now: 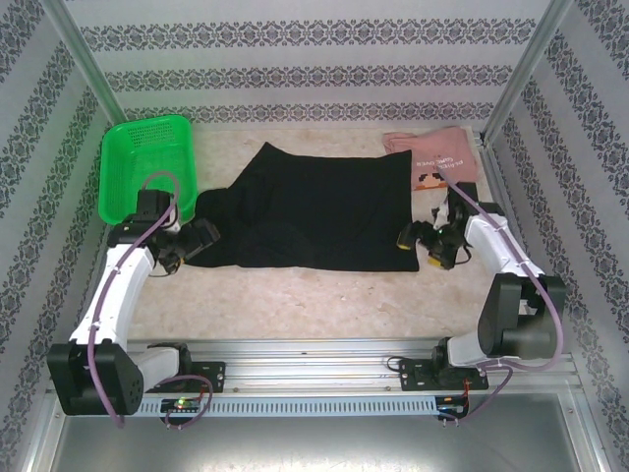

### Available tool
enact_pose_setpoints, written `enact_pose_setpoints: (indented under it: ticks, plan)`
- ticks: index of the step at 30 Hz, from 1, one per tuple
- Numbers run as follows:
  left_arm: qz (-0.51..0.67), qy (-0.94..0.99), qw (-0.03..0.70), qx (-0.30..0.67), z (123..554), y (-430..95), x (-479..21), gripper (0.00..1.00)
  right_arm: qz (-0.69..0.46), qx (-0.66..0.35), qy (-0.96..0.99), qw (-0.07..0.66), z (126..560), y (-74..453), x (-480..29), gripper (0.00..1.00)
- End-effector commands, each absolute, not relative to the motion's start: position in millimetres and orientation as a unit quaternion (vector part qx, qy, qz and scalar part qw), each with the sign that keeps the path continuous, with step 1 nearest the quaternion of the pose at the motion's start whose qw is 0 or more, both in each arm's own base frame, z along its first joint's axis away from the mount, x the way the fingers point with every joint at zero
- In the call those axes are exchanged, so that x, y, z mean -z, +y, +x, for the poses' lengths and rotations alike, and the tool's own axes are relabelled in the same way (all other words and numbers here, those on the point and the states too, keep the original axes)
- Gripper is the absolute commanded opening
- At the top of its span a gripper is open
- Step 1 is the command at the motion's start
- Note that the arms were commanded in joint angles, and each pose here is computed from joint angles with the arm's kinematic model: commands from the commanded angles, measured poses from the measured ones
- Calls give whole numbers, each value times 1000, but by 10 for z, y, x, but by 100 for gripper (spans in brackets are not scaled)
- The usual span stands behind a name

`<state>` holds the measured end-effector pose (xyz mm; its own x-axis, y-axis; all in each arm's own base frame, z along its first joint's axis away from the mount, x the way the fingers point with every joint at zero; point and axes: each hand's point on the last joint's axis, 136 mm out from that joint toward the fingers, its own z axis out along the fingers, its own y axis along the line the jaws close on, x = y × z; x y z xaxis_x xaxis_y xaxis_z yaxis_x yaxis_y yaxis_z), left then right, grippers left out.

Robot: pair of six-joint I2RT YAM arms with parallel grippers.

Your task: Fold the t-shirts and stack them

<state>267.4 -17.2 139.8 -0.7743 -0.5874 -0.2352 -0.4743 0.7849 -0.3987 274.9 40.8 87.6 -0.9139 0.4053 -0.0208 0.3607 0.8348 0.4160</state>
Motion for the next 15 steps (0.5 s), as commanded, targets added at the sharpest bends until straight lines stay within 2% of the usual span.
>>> enact_pose_setpoints:
  ticks: [1, 9, 15]
  plan:
    - [-329, 917, 152, 170, 2608, -118, -1222, 86, 221, -232, 946, 40, 2664, 483, -791, 86]
    - [-382, 904, 152, 120, 2780, 266, -730, 72, 243, -235, 941, 14, 2787, 455, -444, 80]
    - [-400, 894, 170, 114, 3000, 411, -577, 70, 253, -224, 941, 6, 2811, 415, -303, 76]
